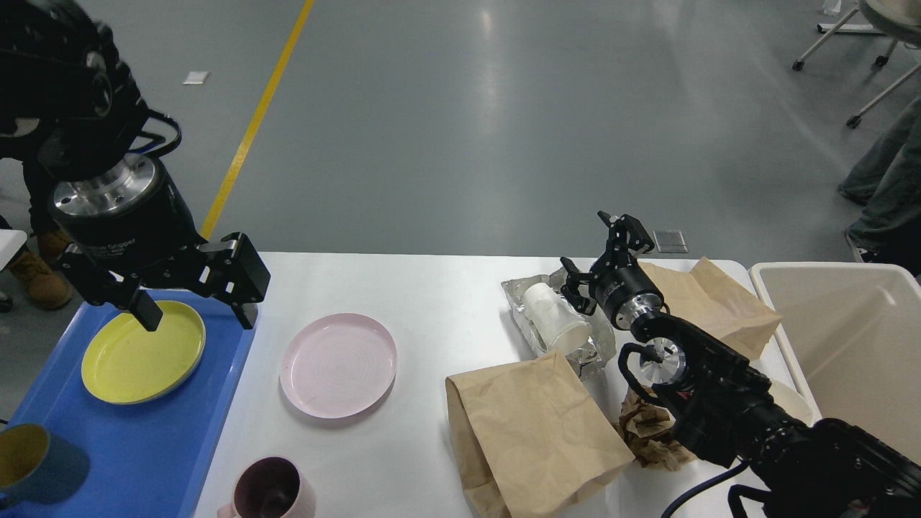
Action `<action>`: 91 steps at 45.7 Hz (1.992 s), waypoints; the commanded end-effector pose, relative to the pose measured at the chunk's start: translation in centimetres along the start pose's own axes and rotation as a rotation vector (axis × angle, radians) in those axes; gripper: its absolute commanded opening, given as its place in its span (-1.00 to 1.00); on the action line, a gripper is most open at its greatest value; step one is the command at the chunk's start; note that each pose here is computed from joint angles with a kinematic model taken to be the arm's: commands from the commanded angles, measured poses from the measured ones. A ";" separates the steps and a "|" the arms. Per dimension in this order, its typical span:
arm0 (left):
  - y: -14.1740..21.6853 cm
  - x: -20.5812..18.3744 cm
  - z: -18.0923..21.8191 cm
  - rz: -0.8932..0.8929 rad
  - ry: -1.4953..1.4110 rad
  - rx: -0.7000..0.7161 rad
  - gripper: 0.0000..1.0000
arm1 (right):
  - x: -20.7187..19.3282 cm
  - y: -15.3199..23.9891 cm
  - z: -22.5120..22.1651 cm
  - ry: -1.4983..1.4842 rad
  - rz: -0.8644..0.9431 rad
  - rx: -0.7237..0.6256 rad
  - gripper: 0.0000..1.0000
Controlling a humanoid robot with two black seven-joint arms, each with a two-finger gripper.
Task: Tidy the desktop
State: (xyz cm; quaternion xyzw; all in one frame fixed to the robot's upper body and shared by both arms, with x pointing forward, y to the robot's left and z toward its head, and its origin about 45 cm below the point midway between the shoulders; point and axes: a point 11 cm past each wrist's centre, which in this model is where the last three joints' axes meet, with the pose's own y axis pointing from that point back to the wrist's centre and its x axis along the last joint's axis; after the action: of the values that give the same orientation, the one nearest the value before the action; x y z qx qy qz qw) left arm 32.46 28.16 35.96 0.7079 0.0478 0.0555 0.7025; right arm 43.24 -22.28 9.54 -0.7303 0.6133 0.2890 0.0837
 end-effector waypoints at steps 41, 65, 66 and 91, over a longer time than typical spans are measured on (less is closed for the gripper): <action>-15.6 -5.3 2.5 -0.142 -0.194 0.131 0.92 | 0.0 0.0 0.0 0.000 0.000 0.000 1.00; -17.5 -6.2 0.7 -0.184 -0.251 0.169 0.92 | 0.0 0.0 0.0 0.000 0.000 0.000 1.00; -17.6 -6.2 0.6 -0.186 -0.248 0.169 0.92 | 0.0 0.0 0.0 0.000 0.000 0.000 1.00; -20.6 -5.1 -1.1 -0.173 -0.198 0.207 0.92 | 0.0 0.0 0.0 0.000 0.000 0.000 1.00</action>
State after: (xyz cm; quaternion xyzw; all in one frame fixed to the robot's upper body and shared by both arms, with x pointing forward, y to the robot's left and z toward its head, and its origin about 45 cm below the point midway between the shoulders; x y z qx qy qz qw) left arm 27.53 28.75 15.60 0.7714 0.0459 -0.0805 0.6296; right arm 43.24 -22.28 9.54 -0.7303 0.6133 0.2890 0.0837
